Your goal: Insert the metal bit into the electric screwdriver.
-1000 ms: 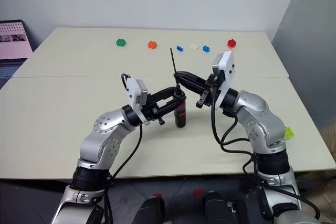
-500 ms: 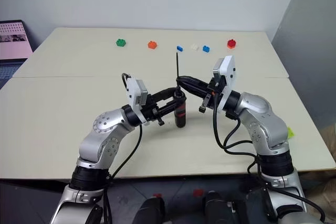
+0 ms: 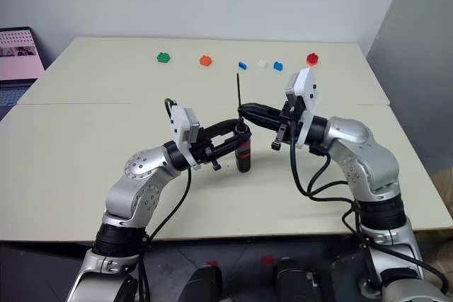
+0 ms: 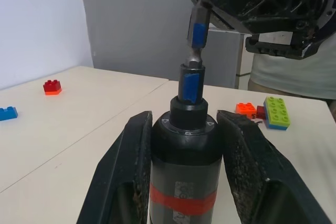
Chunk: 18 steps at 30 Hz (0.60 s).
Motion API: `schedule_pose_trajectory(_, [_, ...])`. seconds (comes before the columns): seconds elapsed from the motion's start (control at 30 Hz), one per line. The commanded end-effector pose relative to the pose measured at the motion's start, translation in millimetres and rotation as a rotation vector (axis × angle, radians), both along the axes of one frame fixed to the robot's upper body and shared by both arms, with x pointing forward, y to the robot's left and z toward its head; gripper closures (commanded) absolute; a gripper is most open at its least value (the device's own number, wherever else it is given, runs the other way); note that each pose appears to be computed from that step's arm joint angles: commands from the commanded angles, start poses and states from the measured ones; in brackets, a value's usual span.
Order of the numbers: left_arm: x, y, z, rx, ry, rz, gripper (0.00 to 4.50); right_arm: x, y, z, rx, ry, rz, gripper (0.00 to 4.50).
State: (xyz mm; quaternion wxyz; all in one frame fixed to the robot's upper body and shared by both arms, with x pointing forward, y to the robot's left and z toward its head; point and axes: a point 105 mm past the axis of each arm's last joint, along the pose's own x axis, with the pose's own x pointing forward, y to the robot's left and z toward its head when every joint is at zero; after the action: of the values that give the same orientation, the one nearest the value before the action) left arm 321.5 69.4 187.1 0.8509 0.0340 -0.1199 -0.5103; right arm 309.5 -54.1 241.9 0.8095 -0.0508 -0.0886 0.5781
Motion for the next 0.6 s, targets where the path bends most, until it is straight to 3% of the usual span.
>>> schedule_pose_trajectory(0.03, [1.1,-2.9,5.5,0.003,-0.023,-0.006,2.92,-5.9,5.2,-3.7,-0.028,0.029,0.043,3.97])
schedule_pose_trajectory(0.43, [1.0,-3.0,5.0,0.007,-0.022,-0.009,2.93,-4.9,2.7,5.7,0.008,0.022,0.028,1.32])
schedule_pose_trajectory(0.5, [0.9,-3.0,5.0,0.008,-0.022,-0.009,2.93,-4.8,0.3,9.5,0.017,0.018,0.023,0.97])
schedule_pose_trajectory(0.6, [1.3,-2.1,5.1,0.008,-0.022,-0.007,2.93,-5.5,-3.1,14.9,0.028,0.012,0.018,0.96])
